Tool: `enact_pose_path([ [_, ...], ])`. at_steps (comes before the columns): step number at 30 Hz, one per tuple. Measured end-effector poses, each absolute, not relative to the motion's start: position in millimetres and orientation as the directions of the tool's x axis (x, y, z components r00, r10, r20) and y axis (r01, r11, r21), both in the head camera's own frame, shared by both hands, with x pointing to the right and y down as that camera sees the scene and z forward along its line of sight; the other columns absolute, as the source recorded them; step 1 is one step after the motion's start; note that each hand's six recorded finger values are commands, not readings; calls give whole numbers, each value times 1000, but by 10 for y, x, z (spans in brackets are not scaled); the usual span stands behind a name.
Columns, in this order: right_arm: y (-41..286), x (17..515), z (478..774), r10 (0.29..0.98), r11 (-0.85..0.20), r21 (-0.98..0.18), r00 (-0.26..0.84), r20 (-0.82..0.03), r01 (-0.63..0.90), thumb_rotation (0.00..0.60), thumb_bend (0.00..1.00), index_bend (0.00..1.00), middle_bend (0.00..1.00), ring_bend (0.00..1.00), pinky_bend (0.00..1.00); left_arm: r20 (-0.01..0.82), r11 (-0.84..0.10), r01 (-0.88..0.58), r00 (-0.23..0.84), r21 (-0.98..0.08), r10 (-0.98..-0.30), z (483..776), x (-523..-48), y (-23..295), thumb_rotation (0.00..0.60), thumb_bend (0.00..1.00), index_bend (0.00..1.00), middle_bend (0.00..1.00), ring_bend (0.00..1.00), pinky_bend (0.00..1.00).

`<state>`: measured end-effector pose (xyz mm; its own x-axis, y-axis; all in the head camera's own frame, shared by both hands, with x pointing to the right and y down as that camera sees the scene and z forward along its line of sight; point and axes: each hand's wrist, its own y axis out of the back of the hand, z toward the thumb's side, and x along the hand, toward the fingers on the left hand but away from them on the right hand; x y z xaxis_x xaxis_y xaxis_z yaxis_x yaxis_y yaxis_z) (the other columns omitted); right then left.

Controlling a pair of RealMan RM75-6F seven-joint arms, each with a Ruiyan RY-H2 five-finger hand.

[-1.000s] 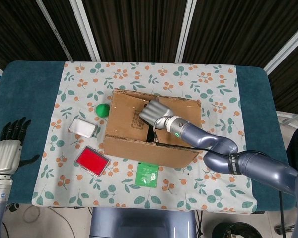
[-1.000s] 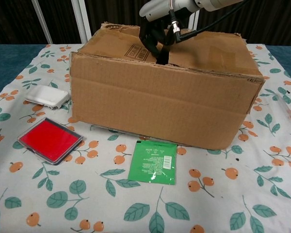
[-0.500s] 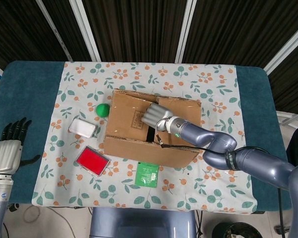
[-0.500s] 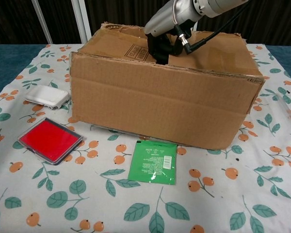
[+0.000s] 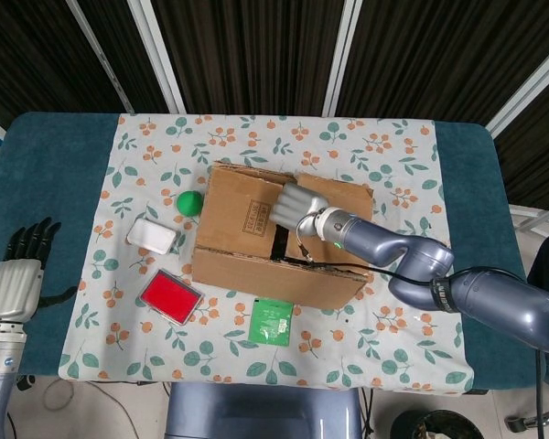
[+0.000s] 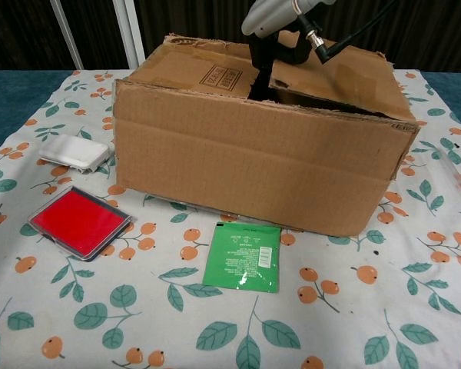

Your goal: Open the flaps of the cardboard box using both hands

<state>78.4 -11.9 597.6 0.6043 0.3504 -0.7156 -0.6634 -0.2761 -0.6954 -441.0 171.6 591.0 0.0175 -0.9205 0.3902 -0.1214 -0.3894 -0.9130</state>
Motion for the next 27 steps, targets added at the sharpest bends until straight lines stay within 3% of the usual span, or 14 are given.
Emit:
enact_pose_path([
  [27, -412, 941, 5373, 408, -147, -649, 552, -728, -747, 600, 1000, 686, 597, 371, 338, 395, -393, -139, 18, -909, -919, 5897, -4398, 1722, 600, 62, 0, 0, 0, 0],
])
